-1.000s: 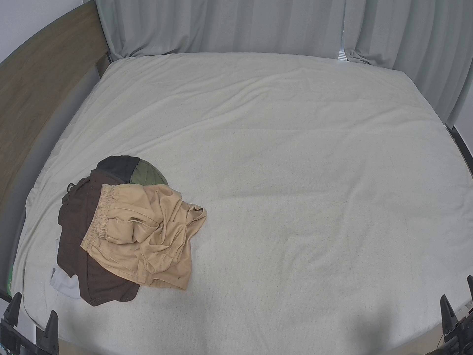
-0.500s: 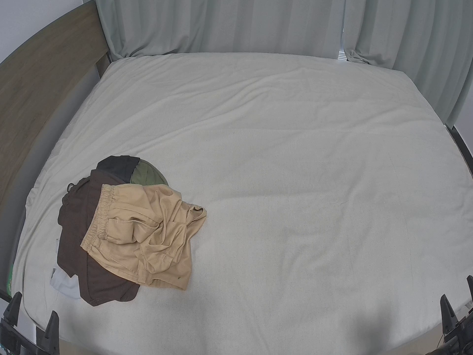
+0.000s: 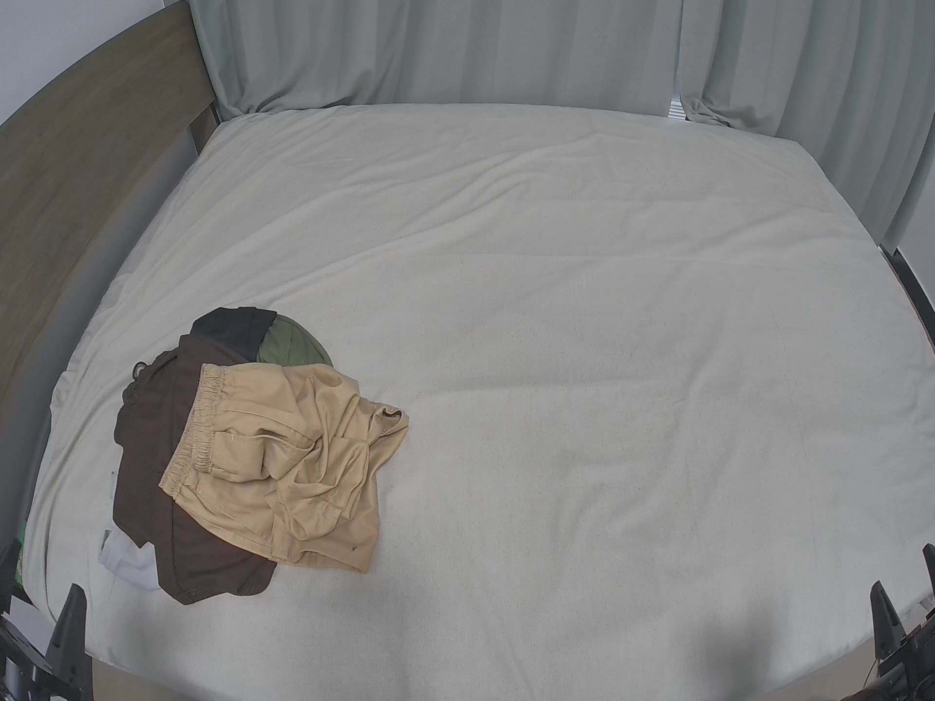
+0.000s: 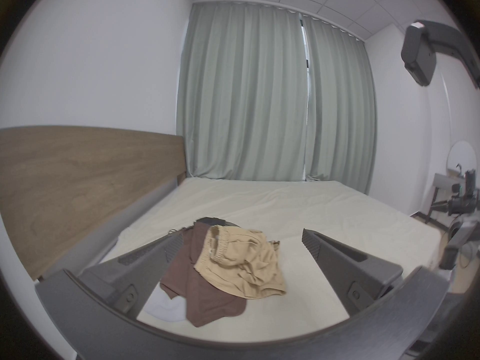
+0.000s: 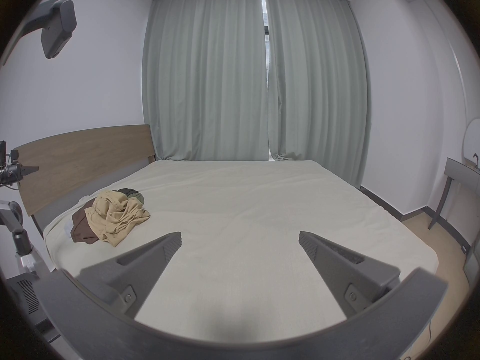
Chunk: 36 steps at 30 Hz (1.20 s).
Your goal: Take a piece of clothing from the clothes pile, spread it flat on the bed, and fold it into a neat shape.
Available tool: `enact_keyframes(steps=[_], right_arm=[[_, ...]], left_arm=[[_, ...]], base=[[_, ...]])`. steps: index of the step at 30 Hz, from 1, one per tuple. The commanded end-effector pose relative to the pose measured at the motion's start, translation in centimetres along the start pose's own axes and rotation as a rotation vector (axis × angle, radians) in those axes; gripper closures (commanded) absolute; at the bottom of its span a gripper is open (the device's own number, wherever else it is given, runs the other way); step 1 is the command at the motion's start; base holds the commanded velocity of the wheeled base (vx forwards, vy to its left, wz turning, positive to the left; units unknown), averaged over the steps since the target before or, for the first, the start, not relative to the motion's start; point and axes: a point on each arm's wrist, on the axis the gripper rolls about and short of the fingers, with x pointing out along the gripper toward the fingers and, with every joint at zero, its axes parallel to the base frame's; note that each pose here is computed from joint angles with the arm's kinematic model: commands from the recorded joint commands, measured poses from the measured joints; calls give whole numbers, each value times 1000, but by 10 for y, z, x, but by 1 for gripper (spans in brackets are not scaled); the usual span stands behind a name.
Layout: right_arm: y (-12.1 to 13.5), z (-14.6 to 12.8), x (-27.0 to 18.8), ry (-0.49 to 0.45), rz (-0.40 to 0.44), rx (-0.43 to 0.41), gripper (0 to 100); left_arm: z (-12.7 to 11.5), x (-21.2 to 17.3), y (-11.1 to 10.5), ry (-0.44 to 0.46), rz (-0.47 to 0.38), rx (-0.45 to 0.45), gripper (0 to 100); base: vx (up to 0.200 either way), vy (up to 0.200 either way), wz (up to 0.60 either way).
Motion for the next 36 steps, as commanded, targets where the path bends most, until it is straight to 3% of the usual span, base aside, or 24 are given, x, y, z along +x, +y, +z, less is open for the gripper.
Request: enact_keyframes(steps=[1,12,28,36], right_arm=[[0,-5,0,6,1,0,0],[0,-5,0,6,1,2,0],[0,-5,0,6,-1,-1,0],[0,-5,0,6,1,-1,0]], left_arm=[[14,13,0,79,-74,-62,0],[62,60,-4,201,-151,-183,0],[70,114,-6,360,-200,-254,0],[71,140,1,380,-202,-243,0]], base=[[0,0,0],[0,0,0],[0,0,0],[0,0,0]])
